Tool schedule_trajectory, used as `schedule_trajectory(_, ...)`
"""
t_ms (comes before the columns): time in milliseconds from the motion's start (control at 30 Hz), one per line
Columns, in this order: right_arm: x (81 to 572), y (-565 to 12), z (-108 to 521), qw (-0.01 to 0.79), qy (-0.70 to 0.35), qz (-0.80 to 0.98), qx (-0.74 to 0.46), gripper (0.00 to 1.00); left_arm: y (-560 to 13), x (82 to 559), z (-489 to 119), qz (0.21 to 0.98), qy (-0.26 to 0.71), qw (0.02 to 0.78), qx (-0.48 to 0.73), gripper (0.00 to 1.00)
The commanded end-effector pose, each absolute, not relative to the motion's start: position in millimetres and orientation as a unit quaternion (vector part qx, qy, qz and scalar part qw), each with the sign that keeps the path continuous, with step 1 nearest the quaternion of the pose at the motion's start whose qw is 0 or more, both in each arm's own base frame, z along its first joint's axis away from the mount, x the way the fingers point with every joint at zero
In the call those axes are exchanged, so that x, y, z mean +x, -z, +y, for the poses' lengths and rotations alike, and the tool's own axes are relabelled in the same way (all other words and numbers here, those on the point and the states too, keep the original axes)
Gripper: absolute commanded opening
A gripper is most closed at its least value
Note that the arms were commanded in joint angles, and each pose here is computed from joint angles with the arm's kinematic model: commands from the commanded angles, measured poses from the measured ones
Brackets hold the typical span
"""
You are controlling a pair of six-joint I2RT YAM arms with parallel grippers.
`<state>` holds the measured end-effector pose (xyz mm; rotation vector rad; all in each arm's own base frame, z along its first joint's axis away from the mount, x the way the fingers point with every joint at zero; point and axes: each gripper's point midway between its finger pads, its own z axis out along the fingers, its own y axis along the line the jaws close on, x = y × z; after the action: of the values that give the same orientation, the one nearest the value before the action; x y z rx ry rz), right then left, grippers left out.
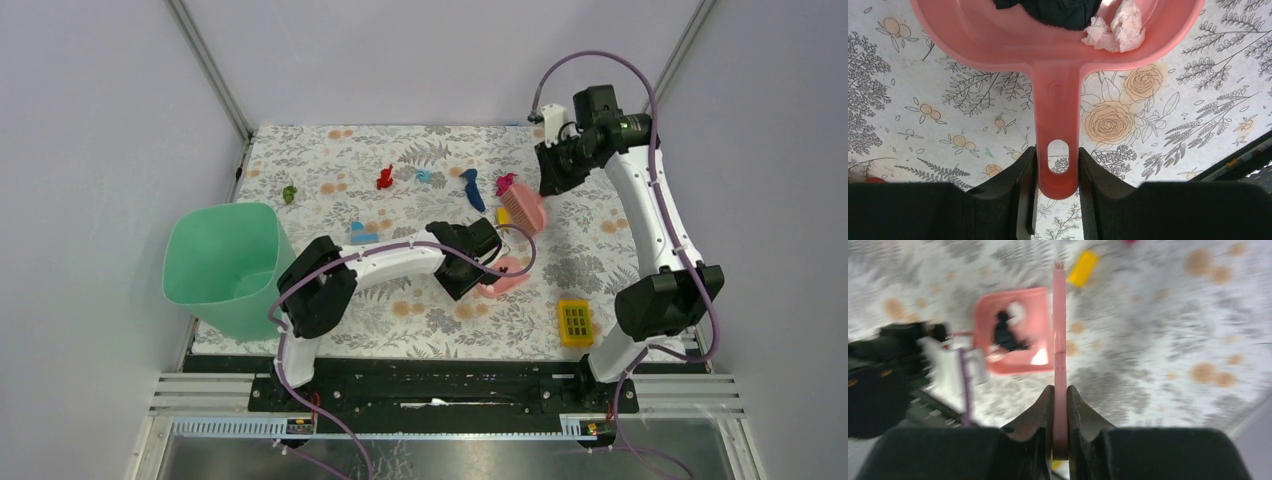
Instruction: Sweep away the paper scraps from the table
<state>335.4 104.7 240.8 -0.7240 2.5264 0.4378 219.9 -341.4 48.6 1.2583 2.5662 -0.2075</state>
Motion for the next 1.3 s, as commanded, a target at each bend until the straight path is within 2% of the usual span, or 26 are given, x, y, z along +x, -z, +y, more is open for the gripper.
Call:
schedule_trajectory(0, 397.1, -253.1, 49.9, 0.291, 0.029, 0.913, -0.285, 0.0, -74.5, 227.3, -346.8, 0.882, 0.093, 0.179, 0.425, 0.0)
schedule_trajectory(67, 433.8, -259.5, 18.2, 0.318, 0.136, 0.895, -0.28, 0.0, -72.7, 224.9, -347.0, 0.883, 0.097, 0.174, 0.426, 0.0)
schedule_trajectory(167, 476.0, -261.0, -10.2, 0.345, 0.213, 0.87, -0.281, 0.0, -70.5, 222.7, -346.6, 0.883, 0.099, 0.169, 0.427, 0.0)
schedule_trajectory(467, 564.1, -212.9, -58.1, 0.322, 0.327, 0.84, -0.29, 0.0, -67.7, 215.3, -346.3, 0.882, 0.108, 0.153, 0.432, 0.0)
schedule_trajectory(700, 623.2, -198.7, -89.5, 0.337, 0.39, 0.804, -0.297, 0.0, -69.4, 215.0, -345.1, 0.883, 0.118, 0.147, 0.431, 0.0)
schedule_trajectory(867, 651.3, -173.4, -98.8, 0.335, 0.404, 0.789, -0.319, 0.0, -67.7, 216.0, -343.1, 0.885, 0.122, 0.141, 0.427, 0.0)
schedule_trajectory(1000, 661.5, -149.8, -89.2, 0.342, 0.37, 0.786, -0.358, 0.0, -66.6, 217.3, -341.1, 0.887, 0.123, 0.139, 0.424, 0.0)
schedule_trajectory(1133, 657.6, -137.8, -78.4, 0.339, 0.334, 0.793, -0.38, 0.0, -66.6, 220.1, -339.4, 0.888, 0.122, 0.14, 0.42, 0.0)
schedule_trajectory(1267, 633.7, -131.2, -72.1, 0.311, 0.299, 0.812, -0.392, 0.0, -69.0, 221.2, -338.0, 0.889, 0.12, 0.141, 0.419, 0.0)
